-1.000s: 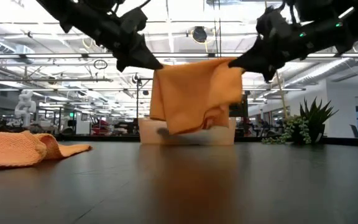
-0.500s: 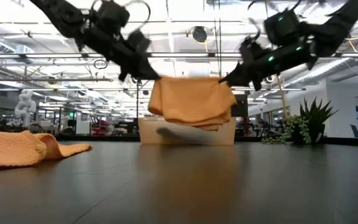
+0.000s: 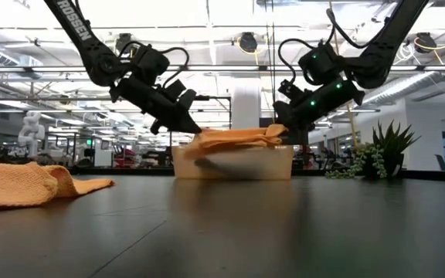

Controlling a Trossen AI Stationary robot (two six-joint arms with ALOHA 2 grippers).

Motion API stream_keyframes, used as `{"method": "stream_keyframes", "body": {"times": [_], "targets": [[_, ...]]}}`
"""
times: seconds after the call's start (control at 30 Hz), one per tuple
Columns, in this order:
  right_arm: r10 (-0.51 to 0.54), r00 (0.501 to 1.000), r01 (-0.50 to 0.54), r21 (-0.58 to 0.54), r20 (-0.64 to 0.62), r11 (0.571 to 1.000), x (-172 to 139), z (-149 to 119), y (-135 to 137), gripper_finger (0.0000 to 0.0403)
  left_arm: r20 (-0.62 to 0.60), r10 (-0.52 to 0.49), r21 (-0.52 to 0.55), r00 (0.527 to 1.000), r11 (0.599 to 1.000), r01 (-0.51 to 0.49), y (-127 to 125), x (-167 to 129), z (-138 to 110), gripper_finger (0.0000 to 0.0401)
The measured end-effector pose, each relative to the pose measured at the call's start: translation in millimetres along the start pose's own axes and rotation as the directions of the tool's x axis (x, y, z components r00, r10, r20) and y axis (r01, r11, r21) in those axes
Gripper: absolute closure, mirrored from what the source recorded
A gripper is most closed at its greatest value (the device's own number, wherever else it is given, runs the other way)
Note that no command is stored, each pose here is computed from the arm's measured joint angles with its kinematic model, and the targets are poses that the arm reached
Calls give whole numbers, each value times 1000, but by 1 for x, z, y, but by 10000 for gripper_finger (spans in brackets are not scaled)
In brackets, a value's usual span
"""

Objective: Fold microfiber towels
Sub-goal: Put the orange microfiber towel into the orange bin, then fold the orange microfiber towel

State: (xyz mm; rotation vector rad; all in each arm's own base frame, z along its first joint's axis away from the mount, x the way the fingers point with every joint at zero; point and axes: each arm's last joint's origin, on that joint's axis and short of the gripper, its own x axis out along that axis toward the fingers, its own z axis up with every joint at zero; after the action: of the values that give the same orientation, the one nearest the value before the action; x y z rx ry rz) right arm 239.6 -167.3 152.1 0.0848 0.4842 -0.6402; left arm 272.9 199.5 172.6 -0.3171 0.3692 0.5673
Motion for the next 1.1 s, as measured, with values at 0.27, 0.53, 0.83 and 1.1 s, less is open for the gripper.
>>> {"method": "stream_keyframes", "body": {"times": [0.27, 0.53, 0.83, 1.1], "targets": [[-60, 997, 58, -39, -44, 998, 1, -6, -6, 385, -8, 34, 24, 999, 999, -34, 5, -1, -1, 361], [-10, 999, 9, -41, -32, 999, 0, -4, -4, 299, 0, -2, 3, 1000, 1000, 2, 2, -2, 1, 268], [-7, 997, 10, -40, 78, 999, -35, 27, -6, 194, 151, -132, 56, 980, 991, 125, -27, -49, 44, 228], [32, 982, -24, -46, 186, 999, -91, 55, -1, 187, 267, -214, 197, 940, 967, 164, -64, -122, 74, 262]]}}
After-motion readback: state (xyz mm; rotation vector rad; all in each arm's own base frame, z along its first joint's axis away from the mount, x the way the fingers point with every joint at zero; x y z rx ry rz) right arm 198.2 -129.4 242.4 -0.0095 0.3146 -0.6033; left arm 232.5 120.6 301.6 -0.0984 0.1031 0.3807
